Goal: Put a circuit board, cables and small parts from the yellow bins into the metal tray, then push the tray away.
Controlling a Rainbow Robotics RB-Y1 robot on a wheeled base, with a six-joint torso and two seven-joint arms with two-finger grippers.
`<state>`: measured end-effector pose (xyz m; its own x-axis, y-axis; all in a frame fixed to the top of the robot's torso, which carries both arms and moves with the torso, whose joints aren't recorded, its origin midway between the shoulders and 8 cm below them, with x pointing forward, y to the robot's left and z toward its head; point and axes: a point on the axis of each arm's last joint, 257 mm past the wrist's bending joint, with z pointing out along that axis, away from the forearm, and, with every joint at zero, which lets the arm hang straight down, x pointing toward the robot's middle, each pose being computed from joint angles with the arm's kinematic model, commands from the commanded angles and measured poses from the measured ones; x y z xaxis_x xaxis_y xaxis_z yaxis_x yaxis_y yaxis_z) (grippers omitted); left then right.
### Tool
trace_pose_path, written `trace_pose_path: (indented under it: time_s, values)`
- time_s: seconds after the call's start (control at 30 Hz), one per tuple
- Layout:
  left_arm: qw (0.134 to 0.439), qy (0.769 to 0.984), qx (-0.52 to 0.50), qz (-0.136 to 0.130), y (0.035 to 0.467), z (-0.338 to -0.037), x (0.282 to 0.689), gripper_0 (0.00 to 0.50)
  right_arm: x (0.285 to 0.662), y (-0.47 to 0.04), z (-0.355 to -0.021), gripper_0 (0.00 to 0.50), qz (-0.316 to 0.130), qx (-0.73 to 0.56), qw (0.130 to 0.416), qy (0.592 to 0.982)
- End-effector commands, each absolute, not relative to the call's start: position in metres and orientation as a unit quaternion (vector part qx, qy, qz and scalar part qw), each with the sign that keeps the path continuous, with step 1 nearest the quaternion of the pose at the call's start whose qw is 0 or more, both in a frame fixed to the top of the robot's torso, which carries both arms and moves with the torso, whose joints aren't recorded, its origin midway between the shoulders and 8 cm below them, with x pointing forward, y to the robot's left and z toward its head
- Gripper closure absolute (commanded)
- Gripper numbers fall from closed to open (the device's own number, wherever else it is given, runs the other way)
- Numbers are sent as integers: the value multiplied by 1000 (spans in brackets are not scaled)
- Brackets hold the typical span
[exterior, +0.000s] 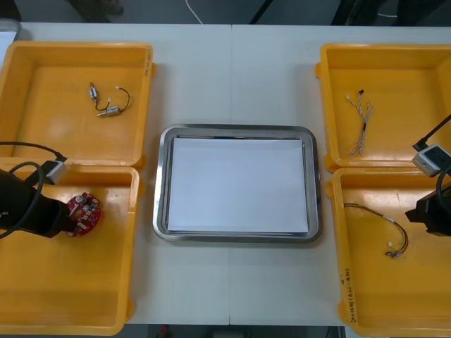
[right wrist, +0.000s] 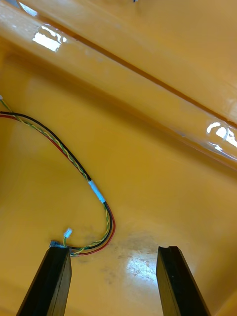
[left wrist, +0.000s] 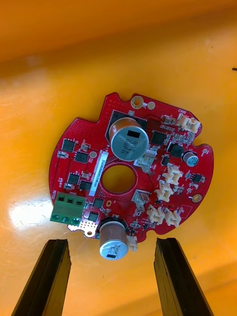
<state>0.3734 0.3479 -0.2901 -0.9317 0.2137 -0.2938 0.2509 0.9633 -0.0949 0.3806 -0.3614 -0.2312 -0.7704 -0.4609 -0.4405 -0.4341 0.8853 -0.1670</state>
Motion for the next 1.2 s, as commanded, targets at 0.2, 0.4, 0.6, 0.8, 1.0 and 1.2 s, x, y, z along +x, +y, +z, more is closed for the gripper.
trace_pose_path:
  time_s: [0.2,0.4,0.6,0.8,1.0,1.2]
  values:
    - [137,979,142,-59,347,-306,370,0,386,-356,-236,0,-54,-298,243,922]
    - [137,978,144,-59,346,-310,371,0,384,-357,-243,0,-61,-306,235,921]
    - [136,978,144,-58,348,-311,370,0,384,-359,-256,0,-53,-303,227,924]
    - [135,979,143,-58,349,-311,370,499,388,-359,-264,0,-50,-303,229,924]
    - [136,979,139,-64,346,-309,370,500,394,-358,-276,0,-53,-306,230,922]
    - [142,978,136,-74,344,-304,372,500,394,-359,-284,0,-49,-304,227,924]
